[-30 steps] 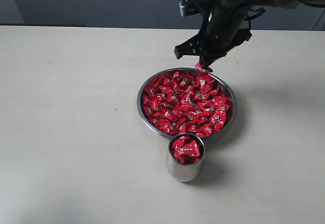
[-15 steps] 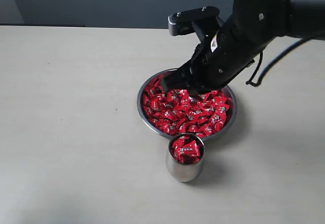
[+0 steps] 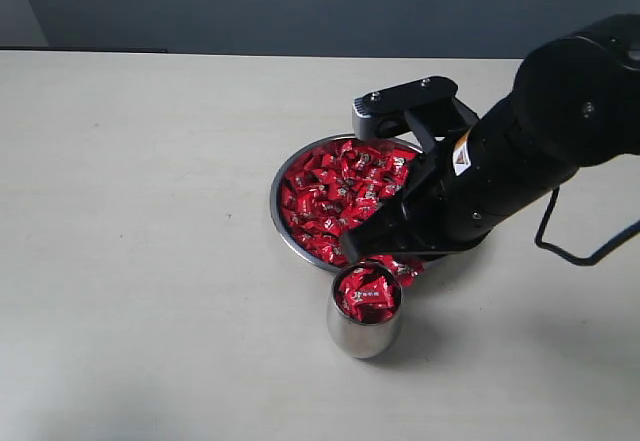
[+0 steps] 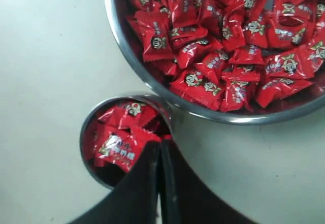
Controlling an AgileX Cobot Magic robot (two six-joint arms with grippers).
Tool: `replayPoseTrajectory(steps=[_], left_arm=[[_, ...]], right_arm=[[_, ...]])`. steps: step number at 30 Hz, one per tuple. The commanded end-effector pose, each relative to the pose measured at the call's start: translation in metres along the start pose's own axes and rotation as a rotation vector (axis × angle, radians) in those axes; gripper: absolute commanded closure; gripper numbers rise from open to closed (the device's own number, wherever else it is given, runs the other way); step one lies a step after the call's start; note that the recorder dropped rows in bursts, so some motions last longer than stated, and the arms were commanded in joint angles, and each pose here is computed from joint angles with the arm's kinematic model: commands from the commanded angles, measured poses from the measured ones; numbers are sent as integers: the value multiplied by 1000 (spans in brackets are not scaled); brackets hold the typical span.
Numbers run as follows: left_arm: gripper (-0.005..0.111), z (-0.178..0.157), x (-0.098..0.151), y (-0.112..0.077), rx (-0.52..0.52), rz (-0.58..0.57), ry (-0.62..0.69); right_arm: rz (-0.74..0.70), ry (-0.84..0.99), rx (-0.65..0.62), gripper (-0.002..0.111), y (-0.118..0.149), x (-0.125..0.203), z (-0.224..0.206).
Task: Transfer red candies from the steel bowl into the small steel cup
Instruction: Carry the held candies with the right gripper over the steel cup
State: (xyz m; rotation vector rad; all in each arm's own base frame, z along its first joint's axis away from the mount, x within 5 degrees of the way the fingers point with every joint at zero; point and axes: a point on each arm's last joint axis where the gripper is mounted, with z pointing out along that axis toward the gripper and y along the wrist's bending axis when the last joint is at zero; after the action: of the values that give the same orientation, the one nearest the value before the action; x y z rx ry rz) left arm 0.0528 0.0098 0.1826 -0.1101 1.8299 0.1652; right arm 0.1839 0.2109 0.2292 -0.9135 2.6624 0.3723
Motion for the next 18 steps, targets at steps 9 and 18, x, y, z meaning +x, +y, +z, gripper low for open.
replayPoseTrajectory(steps=[9, 18], left_arm=[[106, 0, 0, 0, -3, -1, -12], [106, 0, 0, 0, -3, -1, -12]], right_arm=[[-43, -21, -85, 109, 8, 0, -3], [-36, 1, -81, 109, 7, -2, 11]])
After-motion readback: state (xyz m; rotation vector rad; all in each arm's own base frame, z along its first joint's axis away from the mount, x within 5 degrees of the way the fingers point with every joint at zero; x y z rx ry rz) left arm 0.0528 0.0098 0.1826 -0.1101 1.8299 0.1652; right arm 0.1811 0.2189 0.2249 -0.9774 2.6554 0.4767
